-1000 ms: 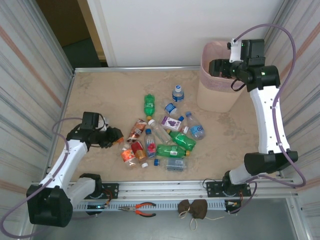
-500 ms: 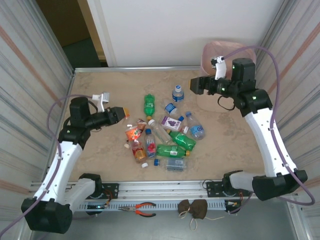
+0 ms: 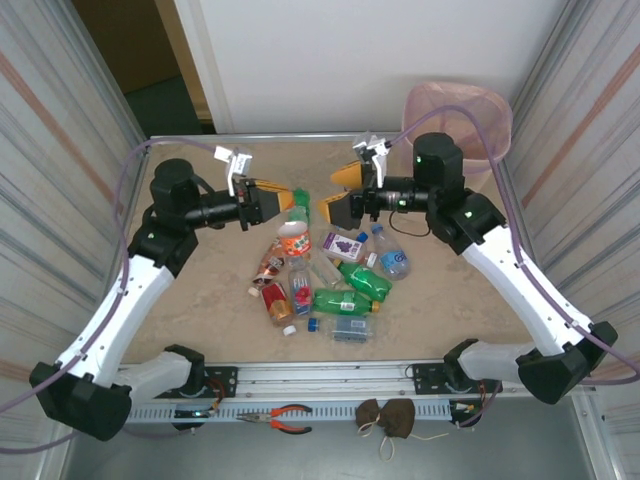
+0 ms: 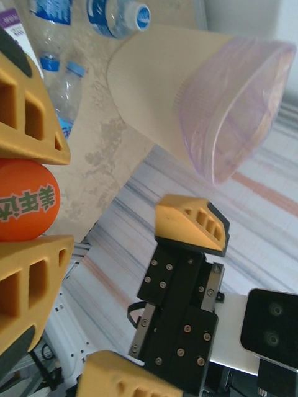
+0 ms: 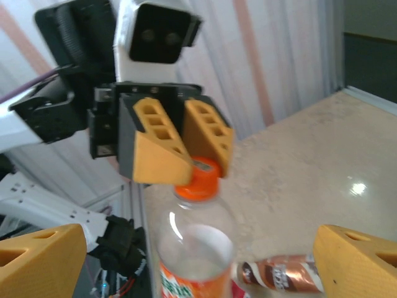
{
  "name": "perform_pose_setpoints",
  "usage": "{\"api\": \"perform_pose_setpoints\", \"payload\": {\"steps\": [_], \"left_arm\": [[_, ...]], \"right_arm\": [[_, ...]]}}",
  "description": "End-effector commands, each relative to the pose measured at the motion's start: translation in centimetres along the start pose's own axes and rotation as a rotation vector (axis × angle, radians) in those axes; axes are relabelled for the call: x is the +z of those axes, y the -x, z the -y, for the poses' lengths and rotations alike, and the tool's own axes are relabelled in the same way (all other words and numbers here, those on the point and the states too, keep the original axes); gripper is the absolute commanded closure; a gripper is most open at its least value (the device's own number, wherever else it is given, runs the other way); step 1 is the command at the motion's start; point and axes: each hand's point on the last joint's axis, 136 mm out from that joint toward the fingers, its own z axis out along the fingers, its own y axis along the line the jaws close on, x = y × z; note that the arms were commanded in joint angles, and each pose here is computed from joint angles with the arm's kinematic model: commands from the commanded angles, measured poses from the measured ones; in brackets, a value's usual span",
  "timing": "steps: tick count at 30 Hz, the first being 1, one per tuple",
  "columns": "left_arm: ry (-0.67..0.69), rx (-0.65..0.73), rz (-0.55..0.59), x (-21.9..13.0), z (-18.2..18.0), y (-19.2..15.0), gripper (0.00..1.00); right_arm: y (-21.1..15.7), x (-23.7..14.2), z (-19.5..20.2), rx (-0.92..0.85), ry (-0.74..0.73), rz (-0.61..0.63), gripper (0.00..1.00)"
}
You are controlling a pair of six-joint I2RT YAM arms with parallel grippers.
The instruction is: Put the plastic bottles in the bin
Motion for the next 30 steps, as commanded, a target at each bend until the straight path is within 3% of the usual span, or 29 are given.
{"api": "perform_pose_setpoints", "payload": {"steps": [1, 14, 30], "left_arm": [[-0.081, 0.129, 0.033, 0.5, 2.7, 2.2, 0.79], [-0.153, 0.165, 0.054, 1.3, 4.5, 3.5, 0.79], [-0.154, 0.17, 0.06, 1.5, 4.7, 3.6, 0.76]], "right_arm": [[0.0, 1.1, -1.6, -0.078, 0.085, 0.016, 0.06], [-3.2, 3.6, -1.9, -0.122, 0.134, -0.043, 0.15], [-3.1, 3.9, -1.3, -0.118, 0.09, -0.04, 0.41]]}}
